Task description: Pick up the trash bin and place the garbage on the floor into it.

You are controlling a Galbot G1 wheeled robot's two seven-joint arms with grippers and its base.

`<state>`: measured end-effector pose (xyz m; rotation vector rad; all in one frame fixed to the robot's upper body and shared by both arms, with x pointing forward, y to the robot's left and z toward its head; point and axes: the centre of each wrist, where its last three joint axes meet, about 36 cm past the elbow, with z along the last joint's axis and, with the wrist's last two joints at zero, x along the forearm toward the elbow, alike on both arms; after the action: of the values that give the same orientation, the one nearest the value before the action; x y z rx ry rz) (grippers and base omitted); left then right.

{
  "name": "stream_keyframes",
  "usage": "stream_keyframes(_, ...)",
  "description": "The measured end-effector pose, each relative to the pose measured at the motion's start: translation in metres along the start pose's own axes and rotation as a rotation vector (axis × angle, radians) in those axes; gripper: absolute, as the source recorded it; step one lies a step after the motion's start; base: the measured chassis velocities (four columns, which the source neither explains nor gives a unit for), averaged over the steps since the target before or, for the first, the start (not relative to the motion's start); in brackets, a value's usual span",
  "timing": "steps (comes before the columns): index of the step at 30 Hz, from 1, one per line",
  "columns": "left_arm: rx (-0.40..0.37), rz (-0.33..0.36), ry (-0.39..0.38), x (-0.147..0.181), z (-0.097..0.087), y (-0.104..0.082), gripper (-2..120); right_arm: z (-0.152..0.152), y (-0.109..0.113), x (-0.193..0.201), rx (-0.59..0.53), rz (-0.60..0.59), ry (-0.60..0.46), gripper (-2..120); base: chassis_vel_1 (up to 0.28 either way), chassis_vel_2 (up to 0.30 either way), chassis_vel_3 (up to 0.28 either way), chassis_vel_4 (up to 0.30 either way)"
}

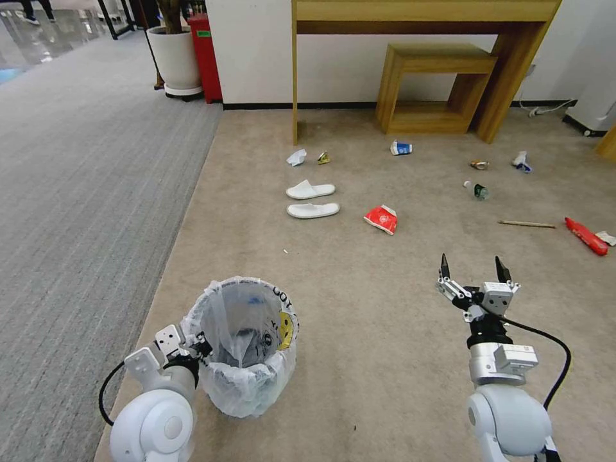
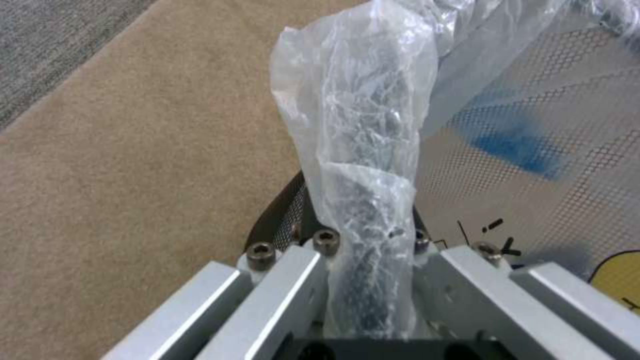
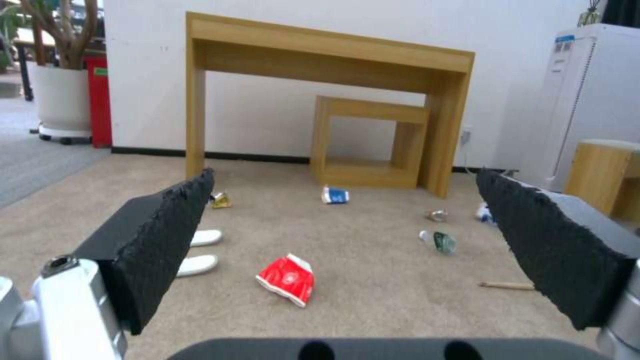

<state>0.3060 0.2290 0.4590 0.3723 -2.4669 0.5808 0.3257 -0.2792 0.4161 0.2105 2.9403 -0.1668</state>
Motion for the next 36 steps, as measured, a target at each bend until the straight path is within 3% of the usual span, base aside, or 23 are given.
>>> stream_keyframes(36,0.000,-0.003,-0.014,0.0031,-0.0003,0.0011,0,-0.0012,0.0022,0.0035,-0.006,-0.005,-0.004,100,-0.166,0.168,0.171,-0.167)
